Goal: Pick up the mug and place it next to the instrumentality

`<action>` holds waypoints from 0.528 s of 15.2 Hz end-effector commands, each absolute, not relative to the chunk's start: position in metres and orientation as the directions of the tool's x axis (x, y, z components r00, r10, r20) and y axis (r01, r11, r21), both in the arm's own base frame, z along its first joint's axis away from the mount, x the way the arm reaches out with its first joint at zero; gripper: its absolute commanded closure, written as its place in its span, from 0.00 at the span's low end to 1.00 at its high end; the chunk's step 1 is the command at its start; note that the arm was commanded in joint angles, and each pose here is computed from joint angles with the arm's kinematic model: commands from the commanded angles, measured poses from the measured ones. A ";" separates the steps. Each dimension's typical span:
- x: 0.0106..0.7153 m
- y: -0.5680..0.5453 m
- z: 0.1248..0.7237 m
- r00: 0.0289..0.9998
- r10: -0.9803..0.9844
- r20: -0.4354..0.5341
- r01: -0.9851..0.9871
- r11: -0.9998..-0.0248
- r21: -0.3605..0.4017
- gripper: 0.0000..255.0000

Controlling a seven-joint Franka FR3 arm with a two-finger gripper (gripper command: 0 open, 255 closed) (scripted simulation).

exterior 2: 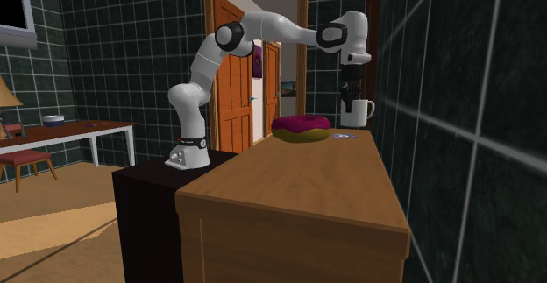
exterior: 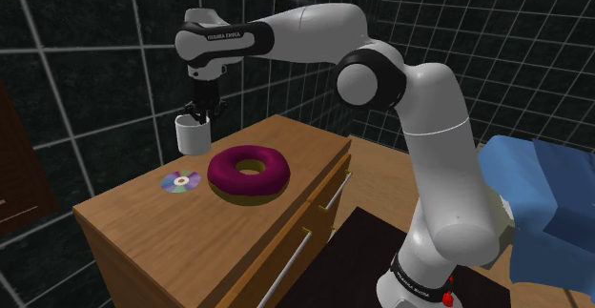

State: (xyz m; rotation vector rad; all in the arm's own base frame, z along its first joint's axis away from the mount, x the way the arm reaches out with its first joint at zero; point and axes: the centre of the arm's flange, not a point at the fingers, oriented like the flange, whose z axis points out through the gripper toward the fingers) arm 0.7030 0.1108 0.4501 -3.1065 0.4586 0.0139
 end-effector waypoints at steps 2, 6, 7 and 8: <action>0.702 0.110 0.433 0.957 -0.289 -0.008 -0.289 -0.957 -0.001 1.00; 0.702 0.110 0.412 0.957 -0.289 -0.008 -0.289 -0.957 -0.001 1.00; 0.702 0.110 0.407 0.957 -0.289 -0.008 -0.289 -0.957 -0.001 1.00; 0.702 0.110 0.402 0.957 -0.289 -0.008 -0.289 -0.957 -0.001 1.00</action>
